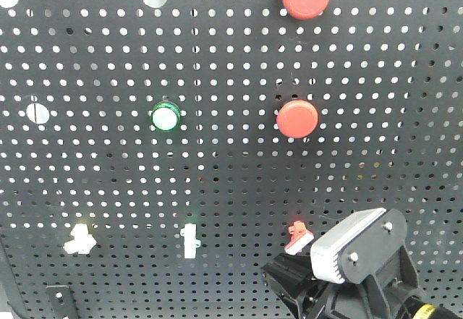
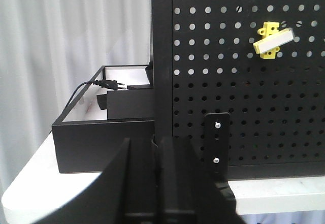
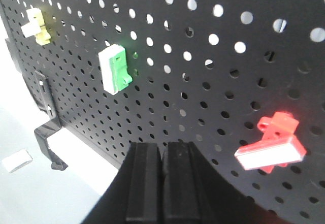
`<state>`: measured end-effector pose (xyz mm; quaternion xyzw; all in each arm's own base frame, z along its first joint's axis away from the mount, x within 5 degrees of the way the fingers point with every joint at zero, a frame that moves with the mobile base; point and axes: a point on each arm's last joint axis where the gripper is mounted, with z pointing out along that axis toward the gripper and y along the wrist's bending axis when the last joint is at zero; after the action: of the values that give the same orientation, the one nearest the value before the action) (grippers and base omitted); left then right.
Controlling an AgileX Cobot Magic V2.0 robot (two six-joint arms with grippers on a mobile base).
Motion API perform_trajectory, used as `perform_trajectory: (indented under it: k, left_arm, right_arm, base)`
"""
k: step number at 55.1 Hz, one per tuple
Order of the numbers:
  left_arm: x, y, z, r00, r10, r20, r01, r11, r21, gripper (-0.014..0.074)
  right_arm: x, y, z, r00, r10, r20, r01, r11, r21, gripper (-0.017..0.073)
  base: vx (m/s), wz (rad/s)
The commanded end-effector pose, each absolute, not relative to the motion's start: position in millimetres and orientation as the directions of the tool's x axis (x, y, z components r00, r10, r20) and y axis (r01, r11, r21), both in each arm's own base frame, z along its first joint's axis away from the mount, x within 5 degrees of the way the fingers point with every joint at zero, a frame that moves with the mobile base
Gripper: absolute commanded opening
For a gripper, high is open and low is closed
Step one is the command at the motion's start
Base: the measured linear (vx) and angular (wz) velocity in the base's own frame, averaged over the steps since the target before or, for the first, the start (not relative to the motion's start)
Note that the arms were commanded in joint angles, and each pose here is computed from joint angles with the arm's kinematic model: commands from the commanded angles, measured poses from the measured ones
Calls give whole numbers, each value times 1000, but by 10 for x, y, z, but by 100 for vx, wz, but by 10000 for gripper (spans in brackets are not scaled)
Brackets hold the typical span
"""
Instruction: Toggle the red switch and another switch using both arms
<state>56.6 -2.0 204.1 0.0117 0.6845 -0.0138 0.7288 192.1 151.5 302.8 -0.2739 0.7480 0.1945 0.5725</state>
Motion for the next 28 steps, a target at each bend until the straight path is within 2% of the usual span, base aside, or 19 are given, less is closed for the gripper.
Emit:
perform_trajectory:
  k: [1,9,14,20,28]
  left_arm:
    - [553,-18,2055,136,-15,-991,35,999,-10,2]
    - [553,-18,2055,136,-15,-991,35,999,-10,2]
    - [553,-18,2055,136,-14,-991,34,999,-9,2]
    - [553,-18,2055,136,-14,-991,34,999,-9,2]
    - [553,-18,2055,136,-14,-991,34,999,-9,2]
  right_arm:
    - [1918,1531,3260,-85,-116,-990,-643,765,-34,-6]
    - [1918,1531,3259,-83,-114,-990,-643,765,-34,-6]
    - [1872,1453,3260,-46,-147,-988,-636,767,-84,-6]
    - [1683,1163,3261,-2,-135,-991,-587,802,-108,-6]
    - [1363,614,3010,1,-96,-995,-423,902,-87,-6]
  base:
    - [0,0]
    - [0,0]
    - [0,0]
    - [0,0]
    - [0,0]
